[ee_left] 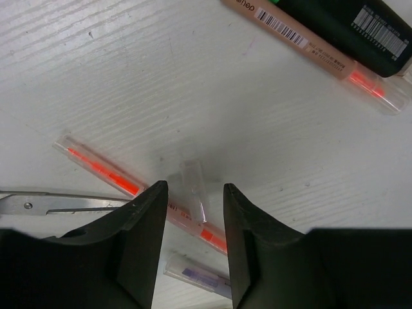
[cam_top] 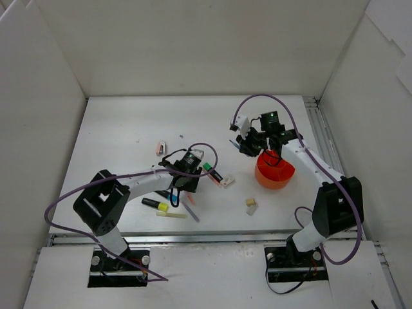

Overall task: Sort the stationery into containers
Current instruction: Pick up the pen cap from the center of the board, then close the pen cap on the pen.

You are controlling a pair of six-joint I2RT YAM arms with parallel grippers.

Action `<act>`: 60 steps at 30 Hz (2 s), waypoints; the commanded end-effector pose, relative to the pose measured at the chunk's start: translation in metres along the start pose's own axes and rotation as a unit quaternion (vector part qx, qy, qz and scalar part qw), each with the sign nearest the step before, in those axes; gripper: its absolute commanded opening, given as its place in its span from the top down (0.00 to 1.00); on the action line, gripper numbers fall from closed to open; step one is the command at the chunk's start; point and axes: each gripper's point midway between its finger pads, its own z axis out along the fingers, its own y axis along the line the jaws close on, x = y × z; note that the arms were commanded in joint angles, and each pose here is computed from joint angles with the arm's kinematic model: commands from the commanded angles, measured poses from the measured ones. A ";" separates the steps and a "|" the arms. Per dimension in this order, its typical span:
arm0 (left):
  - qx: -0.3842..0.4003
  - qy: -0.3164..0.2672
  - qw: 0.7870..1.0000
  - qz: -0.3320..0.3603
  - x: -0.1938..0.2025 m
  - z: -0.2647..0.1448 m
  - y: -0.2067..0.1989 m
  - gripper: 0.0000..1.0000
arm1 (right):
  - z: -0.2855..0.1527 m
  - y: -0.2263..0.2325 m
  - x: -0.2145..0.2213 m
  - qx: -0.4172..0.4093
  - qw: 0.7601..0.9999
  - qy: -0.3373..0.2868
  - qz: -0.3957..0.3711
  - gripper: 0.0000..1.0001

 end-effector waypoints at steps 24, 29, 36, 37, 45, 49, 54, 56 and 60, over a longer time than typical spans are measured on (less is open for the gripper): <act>0.029 -0.002 1.000 0.002 -0.013 -0.003 -0.012 1.00 | -0.034 -0.001 -0.034 0.026 0.996 -0.062 -0.063 1.00; 0.080 -0.061 0.995 0.028 -0.043 -0.039 -0.029 1.00 | -0.041 0.009 -0.029 0.016 0.979 -0.072 -0.188 1.00; 0.218 -0.117 0.966 0.077 -0.055 -0.108 -0.067 1.00 | -0.051 0.037 -0.006 0.030 0.902 -0.039 -0.430 1.00; 0.245 -0.122 0.958 0.081 -0.054 -0.120 -0.075 1.00 | -0.054 0.037 -0.006 0.034 0.897 -0.038 -0.440 1.00; 0.338 -0.102 0.931 0.093 -0.041 -0.149 -0.101 1.00 | -0.059 0.055 -0.012 0.052 0.824 -0.007 -0.564 1.00; 0.362 -0.086 0.923 0.100 -0.039 -0.154 -0.109 1.00 | -0.054 0.064 -0.022 0.052 0.798 -0.002 -0.600 1.00; 0.373 -0.082 0.918 0.107 -0.042 -0.156 -0.113 1.00 | -0.044 0.073 -0.032 0.039 0.781 -0.001 -0.623 1.00; 0.372 -0.080 0.919 0.108 -0.042 -0.156 -0.114 1.00 | -0.038 0.076 -0.032 0.031 0.776 0.002 -0.629 1.00; 0.372 -0.080 0.918 0.110 -0.043 -0.157 -0.113 1.00 | -0.032 0.083 -0.035 0.021 0.768 -0.001 -0.640 1.00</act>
